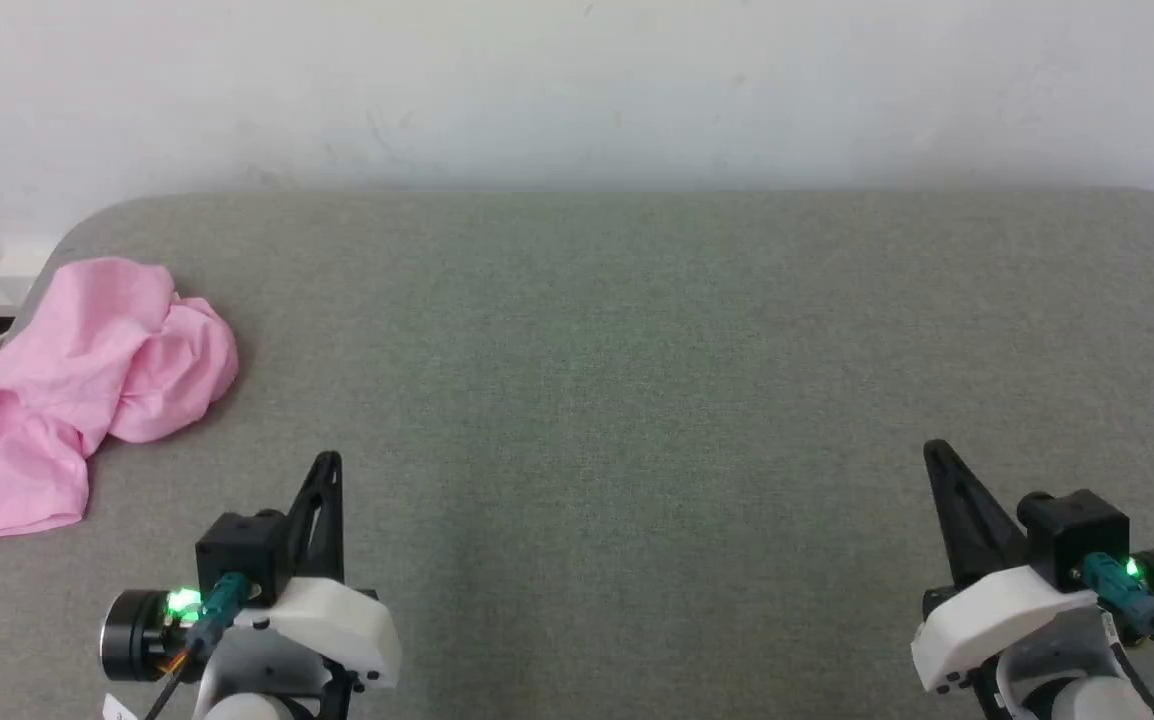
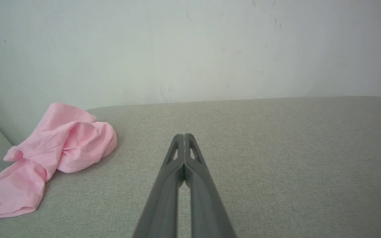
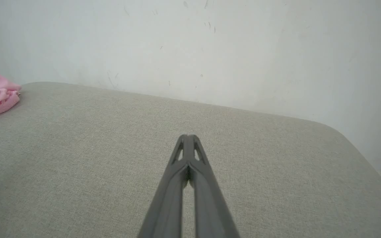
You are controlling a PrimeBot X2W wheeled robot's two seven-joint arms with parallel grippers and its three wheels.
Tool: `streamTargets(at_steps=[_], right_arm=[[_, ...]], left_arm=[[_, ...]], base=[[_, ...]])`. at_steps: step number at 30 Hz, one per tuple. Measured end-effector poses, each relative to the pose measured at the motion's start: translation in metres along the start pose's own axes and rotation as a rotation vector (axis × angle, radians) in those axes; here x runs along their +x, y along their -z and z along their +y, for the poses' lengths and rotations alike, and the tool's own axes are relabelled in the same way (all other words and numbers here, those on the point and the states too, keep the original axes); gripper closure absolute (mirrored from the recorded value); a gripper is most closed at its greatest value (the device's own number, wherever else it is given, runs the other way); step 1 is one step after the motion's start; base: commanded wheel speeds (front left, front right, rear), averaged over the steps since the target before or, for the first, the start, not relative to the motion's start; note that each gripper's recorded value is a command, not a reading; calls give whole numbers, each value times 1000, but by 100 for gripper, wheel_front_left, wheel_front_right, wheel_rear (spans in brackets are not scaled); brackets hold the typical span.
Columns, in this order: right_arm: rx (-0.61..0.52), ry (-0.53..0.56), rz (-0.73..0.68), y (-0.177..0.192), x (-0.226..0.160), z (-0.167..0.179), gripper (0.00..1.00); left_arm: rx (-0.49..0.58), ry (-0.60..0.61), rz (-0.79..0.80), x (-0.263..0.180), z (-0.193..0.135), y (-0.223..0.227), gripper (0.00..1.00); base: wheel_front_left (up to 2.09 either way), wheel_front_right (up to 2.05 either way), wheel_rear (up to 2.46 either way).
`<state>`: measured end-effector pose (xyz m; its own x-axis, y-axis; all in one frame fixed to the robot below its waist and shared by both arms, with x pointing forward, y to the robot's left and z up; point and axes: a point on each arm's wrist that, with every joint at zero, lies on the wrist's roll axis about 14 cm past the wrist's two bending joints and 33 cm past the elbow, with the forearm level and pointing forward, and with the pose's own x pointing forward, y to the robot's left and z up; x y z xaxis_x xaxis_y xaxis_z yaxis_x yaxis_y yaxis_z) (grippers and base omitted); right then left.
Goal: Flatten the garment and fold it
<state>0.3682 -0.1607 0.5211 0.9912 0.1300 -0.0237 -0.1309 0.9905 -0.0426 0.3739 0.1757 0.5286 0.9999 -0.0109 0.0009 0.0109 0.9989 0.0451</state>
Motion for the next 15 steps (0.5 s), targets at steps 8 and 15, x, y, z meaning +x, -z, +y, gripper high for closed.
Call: streamTargets(at_steps=[8,15], right_arm=[[0,0,0,0,0,0,100],[0,0,0,0,0,0,100]], left_arm=[[0,0,0,0,0,0,100],[0,0,0,0,0,0,100]], base=[[0,0,0],[0,0,0]])
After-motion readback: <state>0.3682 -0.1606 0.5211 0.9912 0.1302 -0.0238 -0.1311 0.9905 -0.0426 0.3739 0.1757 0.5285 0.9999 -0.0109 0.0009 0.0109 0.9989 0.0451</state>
